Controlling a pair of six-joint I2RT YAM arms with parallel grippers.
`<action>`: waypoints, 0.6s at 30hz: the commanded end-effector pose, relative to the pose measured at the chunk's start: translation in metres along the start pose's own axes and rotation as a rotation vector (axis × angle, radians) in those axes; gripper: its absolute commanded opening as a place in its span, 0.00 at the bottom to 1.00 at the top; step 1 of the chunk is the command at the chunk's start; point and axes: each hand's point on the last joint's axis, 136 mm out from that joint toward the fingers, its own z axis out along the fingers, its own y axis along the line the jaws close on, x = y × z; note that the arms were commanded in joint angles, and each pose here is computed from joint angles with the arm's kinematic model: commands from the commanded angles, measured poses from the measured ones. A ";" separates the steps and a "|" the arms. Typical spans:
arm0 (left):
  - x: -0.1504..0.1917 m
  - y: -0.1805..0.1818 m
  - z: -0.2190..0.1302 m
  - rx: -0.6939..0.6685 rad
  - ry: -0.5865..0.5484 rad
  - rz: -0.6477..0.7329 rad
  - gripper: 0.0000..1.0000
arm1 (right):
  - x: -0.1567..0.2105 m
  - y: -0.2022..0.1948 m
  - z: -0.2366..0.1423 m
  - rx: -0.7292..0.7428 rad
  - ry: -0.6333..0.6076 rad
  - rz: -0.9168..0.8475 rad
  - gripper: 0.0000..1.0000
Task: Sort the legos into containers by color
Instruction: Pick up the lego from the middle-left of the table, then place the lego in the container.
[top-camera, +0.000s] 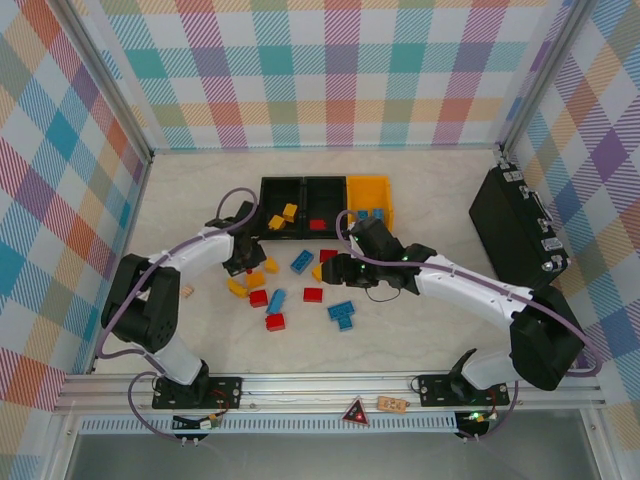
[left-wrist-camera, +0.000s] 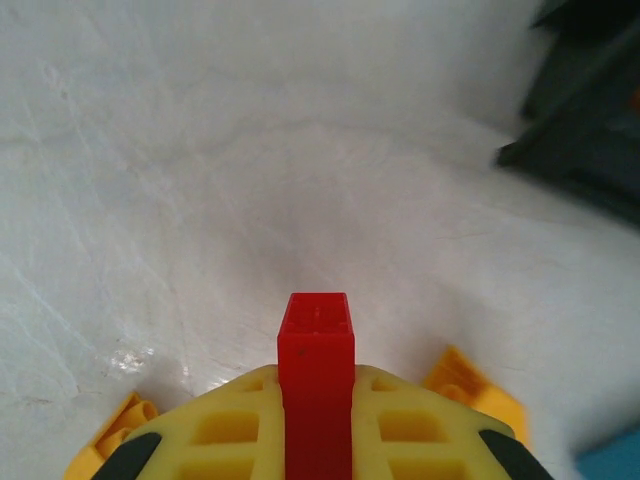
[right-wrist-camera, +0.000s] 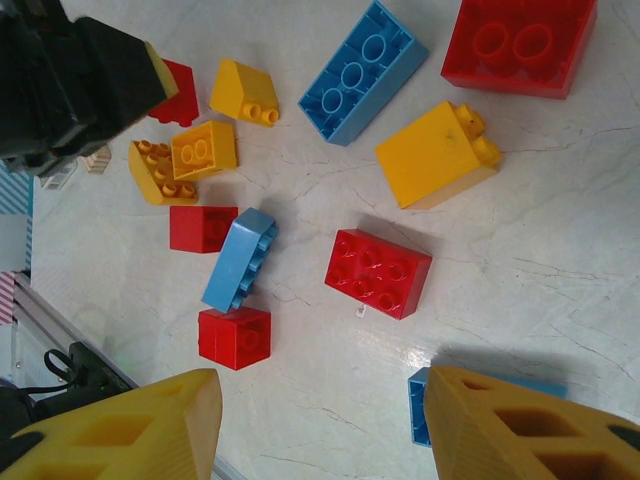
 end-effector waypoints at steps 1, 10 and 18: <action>-0.009 -0.020 -0.028 0.067 -0.024 0.037 0.06 | -0.010 0.007 -0.012 -0.001 -0.041 -0.019 0.56; -0.010 -0.088 -0.057 0.160 -0.056 0.145 0.06 | -0.020 -0.013 -0.040 0.049 -0.109 0.014 0.56; -0.008 -0.156 -0.060 0.229 -0.055 0.216 0.06 | -0.018 -0.034 -0.058 0.075 -0.150 0.060 0.56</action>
